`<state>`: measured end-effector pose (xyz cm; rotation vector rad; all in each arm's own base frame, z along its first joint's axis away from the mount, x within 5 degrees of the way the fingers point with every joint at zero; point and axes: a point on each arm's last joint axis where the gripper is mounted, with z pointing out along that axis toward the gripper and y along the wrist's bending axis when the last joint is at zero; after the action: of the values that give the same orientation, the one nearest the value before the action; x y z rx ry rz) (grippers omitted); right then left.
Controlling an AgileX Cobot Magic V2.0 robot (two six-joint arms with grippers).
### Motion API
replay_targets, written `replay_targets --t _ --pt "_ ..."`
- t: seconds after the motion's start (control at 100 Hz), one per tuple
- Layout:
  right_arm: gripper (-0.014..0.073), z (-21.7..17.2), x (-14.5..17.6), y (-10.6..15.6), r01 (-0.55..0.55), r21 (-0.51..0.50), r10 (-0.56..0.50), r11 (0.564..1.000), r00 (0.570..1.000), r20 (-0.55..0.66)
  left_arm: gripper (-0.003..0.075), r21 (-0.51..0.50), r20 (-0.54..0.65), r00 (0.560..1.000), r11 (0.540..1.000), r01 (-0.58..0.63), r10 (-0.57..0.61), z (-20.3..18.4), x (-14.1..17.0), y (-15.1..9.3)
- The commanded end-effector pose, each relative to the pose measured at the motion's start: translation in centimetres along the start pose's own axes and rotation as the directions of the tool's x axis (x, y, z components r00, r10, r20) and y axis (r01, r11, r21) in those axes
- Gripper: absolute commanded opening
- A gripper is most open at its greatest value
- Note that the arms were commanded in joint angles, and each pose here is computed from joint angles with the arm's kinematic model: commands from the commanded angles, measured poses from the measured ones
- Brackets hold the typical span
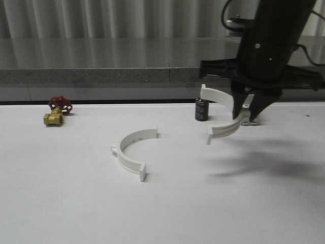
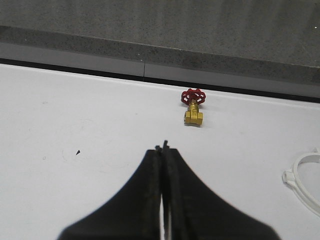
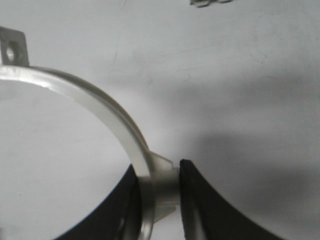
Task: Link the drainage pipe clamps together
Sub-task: 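Carry the clamp half toward the placed half and align the ends, then press the held half against the placed half, then open the right gripper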
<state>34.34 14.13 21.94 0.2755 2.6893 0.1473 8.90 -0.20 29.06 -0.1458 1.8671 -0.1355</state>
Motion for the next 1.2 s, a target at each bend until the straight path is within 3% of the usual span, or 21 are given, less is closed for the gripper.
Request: replay_targets --t 0.0,0.51,1.19 --pt "0.0037 -1.8 -1.0 1.9 0.024 -0.050 -0.020 0.998 0.997 0.075 -0.0020 0.027 0.087 0.996 1.000 -0.006 0.003 -0.2 -1.4 -0.4" --pt "0.0037 0.8 0.0 6.8 0.013 -0.072 -0.011 0.997 1.000 0.027 -0.0020 0.027 0.087 0.996 1.000 -0.006 0.003 -0.2 -1.4 -0.4" --pt "0.0037 3.7 1.3 7.5 -0.058 -0.041 0.057 0.997 0.998 -0.021 -0.0020 0.027 0.087 0.996 1.000 -0.006 0.003 -0.2 -1.4 -0.4"
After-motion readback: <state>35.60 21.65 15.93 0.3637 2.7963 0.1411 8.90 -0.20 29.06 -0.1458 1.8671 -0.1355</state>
